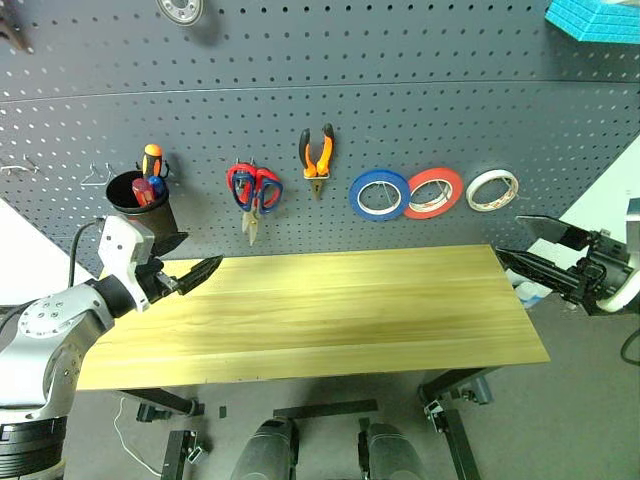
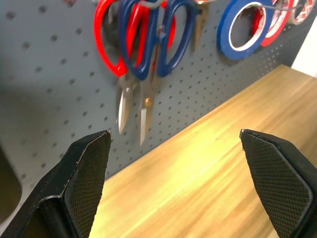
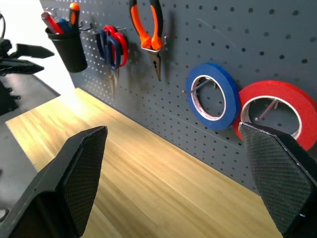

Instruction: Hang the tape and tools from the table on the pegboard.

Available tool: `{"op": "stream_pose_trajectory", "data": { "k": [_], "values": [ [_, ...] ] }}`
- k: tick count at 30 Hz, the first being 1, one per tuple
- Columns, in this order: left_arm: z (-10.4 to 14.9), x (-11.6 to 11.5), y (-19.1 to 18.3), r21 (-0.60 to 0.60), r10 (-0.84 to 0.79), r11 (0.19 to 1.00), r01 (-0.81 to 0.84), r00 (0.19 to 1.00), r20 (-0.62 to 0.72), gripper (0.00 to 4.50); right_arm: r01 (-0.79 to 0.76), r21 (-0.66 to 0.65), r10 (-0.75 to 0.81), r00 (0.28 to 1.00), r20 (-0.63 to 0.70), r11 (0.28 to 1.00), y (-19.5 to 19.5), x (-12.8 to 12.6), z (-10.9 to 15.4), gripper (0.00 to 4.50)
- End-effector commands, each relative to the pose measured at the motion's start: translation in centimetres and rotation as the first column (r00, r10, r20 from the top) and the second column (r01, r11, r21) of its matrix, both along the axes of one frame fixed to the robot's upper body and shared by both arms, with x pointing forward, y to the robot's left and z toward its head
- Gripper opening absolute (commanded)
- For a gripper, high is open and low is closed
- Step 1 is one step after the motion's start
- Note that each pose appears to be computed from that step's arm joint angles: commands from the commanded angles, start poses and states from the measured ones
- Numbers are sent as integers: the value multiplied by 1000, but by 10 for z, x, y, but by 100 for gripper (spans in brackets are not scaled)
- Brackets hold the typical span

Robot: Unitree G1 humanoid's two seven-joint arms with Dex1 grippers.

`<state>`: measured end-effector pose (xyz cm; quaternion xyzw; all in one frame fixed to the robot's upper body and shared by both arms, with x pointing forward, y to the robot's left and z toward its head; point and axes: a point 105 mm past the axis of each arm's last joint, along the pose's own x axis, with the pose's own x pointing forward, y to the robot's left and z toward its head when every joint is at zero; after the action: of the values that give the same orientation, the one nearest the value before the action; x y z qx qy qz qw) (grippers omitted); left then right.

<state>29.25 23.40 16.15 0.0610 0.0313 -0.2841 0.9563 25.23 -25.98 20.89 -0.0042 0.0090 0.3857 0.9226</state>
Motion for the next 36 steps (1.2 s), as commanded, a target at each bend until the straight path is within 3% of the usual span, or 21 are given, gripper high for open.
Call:
{"op": "stream_pose_trajectory", "data": {
  "k": [1, 18, 28, 36],
  "values": [
    [-2, 0, 4, -29, 19, 999, -19, 1000, 4, 437, 16, 29, -16, 1000, 14, 999, 4, -5, -2, 450],
    [-79, -30, -11, -222, 63, 969, -113, 973, -223, 437, 107, 204, -77, 986, -151, 973, 25, -21, -58, 450],
    [-102, -47, -8, -292, 47, 946, -139, 953, -300, 437, 173, 243, -115, 966, -233, 954, 23, -35, -90, 450],
    [-120, -55, -5, -358, 55, 917, -173, 947, -316, 437, 231, 248, -184, 963, -197, 941, 17, -45, -106, 450]
  ]
}}
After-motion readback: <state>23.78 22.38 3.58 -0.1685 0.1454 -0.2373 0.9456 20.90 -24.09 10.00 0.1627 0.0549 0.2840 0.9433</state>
